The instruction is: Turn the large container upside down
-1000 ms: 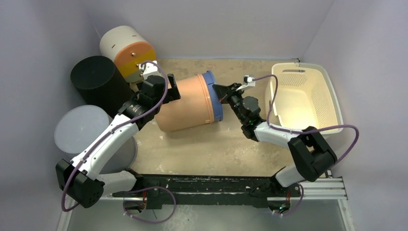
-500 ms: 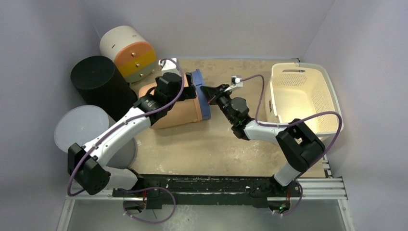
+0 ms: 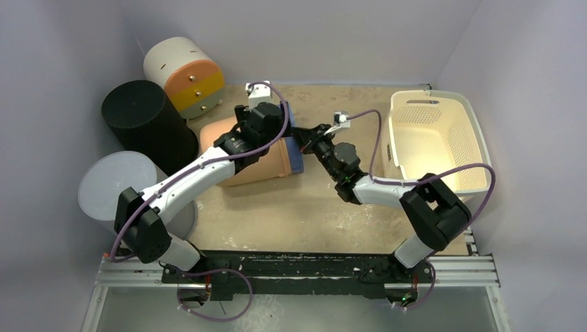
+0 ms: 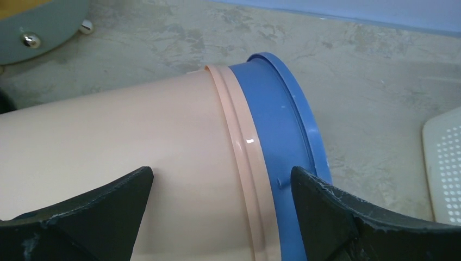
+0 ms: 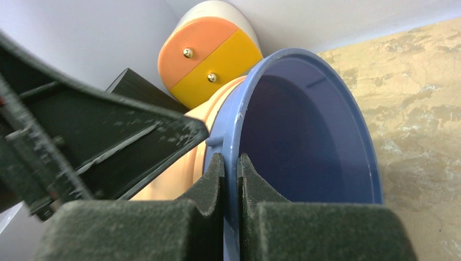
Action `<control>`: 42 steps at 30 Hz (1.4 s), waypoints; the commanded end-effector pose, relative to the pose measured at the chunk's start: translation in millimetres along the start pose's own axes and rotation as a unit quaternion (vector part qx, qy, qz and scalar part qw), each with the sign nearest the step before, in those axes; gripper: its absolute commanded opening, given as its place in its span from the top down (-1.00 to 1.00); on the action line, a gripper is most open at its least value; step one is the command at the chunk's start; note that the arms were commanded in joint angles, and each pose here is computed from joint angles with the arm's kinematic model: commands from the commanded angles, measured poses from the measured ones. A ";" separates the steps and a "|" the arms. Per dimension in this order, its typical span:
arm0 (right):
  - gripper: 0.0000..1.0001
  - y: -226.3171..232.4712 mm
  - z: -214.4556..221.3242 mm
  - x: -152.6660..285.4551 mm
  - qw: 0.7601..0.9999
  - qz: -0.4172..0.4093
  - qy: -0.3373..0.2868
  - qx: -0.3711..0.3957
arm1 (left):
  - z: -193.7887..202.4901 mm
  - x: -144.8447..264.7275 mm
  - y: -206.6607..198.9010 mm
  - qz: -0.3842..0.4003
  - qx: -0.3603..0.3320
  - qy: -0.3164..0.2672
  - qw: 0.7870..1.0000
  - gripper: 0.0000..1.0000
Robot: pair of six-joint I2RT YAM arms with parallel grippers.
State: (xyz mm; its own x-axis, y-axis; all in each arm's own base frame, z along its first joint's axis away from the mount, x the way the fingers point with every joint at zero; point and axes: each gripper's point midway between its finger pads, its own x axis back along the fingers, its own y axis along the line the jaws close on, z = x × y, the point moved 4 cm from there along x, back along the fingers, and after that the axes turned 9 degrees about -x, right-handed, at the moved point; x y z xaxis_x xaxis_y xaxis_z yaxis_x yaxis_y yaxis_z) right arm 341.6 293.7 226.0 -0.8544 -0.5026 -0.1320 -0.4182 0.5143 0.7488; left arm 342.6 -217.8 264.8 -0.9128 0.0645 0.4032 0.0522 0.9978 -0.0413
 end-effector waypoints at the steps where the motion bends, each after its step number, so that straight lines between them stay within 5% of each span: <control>1: 1.00 -37.5 26.5 26.6 0.994 0.076 0.064 0.041 | 51.8 -10.4 12.0 -0.053 -0.085 0.097 0.990 -0.89; 16: 1.00 -33.0 -1.0 43.1 0.992 0.108 0.039 0.053 | 107.3 2.2 44.6 -0.109 -0.131 0.182 0.968 -0.79; 25: 1.00 -91.6 -59.7 53.2 0.981 0.187 -0.019 0.045 | 146.5 16.0 82.5 -0.155 -0.138 0.210 0.955 -0.81; 32: 1.00 -96.4 -91.0 64.3 0.970 0.221 -0.056 0.089 | 149.8 11.8 86.7 -0.157 -0.134 0.212 0.955 -0.81; 36: 1.00 -91.3 -88.1 60.6 0.975 0.196 -0.049 0.090 | 136.4 11.0 80.3 -0.147 -0.120 0.196 0.962 -0.81; 42: 1.00 -82.1 -54.6 48.2 0.988 0.149 -0.010 0.045 | 49.4 21.1 48.4 -0.107 -0.092 0.117 0.983 -0.85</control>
State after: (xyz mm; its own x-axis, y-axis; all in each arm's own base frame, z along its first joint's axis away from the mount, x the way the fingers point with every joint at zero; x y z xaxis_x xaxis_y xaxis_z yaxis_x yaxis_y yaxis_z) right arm 343.2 197.4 236.2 -0.9187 -0.3922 -0.0467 -0.3139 0.6532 0.6890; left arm 336.2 -166.8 238.9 -0.8869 -0.1981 0.4173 -0.1966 0.9794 0.0470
